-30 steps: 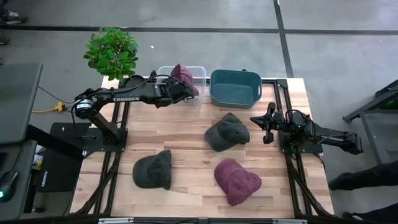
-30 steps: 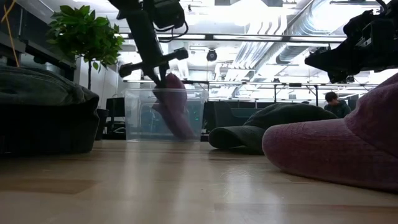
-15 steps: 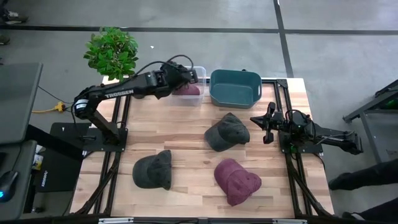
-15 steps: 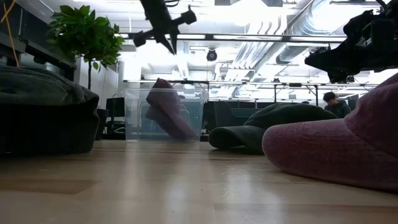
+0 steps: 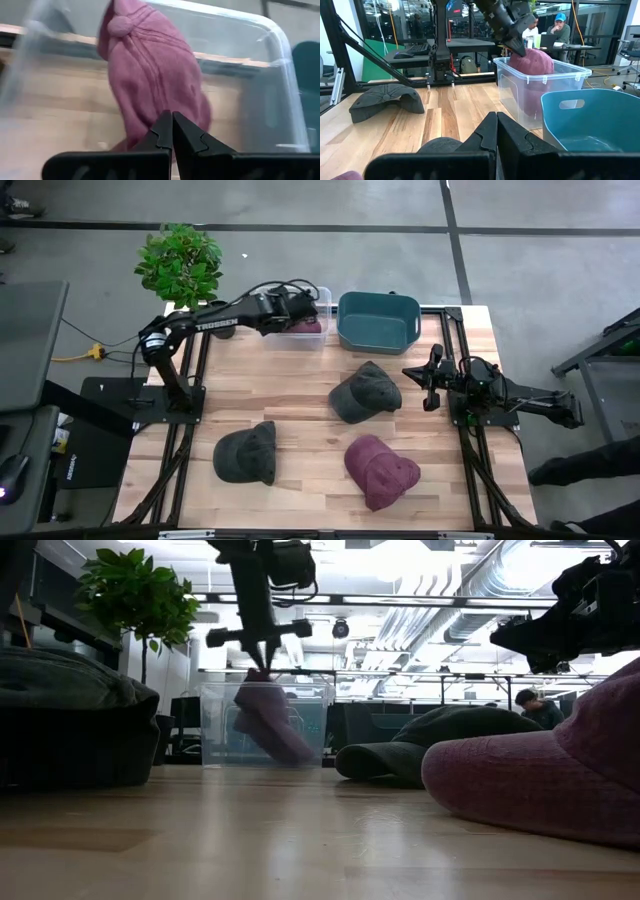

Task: Pick & Place hat
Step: Put the top red cap into the transparent bin, then put the red cap into the transparent bin

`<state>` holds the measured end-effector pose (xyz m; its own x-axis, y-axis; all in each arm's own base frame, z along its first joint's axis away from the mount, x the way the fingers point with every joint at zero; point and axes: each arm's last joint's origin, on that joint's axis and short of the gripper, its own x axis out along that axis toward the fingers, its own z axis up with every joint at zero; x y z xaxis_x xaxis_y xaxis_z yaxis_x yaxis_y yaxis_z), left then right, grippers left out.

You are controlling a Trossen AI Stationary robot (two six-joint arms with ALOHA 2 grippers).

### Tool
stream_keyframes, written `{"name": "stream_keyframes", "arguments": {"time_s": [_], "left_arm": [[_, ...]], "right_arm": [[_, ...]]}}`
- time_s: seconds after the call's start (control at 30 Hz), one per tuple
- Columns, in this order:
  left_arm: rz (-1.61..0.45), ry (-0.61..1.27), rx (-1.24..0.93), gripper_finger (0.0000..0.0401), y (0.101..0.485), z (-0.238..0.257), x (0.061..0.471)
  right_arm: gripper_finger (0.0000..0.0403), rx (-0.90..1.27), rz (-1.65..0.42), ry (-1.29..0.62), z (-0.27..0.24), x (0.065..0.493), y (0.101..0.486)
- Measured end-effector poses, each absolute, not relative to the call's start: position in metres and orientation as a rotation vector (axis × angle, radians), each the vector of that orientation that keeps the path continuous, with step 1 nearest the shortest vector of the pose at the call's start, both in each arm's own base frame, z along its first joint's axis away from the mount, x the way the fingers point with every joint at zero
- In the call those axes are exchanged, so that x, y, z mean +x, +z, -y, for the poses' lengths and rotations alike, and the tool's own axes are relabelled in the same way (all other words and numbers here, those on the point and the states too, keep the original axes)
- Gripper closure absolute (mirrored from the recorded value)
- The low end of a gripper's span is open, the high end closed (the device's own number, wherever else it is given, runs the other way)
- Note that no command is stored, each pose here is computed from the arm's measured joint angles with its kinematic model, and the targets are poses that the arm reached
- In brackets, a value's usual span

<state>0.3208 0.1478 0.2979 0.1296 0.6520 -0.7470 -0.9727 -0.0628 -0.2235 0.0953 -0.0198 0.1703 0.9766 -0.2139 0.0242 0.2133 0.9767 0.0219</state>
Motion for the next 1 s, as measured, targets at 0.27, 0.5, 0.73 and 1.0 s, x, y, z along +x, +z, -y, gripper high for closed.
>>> {"name": "stream_keyframes", "arguments": {"time_s": [0.27, 0.5, 0.73, 1.0], "left_arm": [[-0.522, 1.476, -0.828, 0.0401, 0.297, -0.146, 0.314], [-0.456, 1.334, -0.910, 0.0401, 0.330, -0.141, 0.322], [-0.384, 1.166, -0.823, 0.0401, 0.381, -0.124, 0.331], [-0.378, 0.866, -0.818, 0.0401, 0.430, -0.095, 0.335]], "right_arm": [[0.0402, 0.019, 0.026, -0.215, 0.020, 0.095, 0.170], [0.0402, 0.019, 0.026, -0.215, 0.020, 0.095, 0.170], [0.0402, 0.019, 0.026, -0.216, 0.020, 0.095, 0.170], [0.0402, 0.019, 0.026, -0.215, 0.020, 0.095, 0.170]]}}
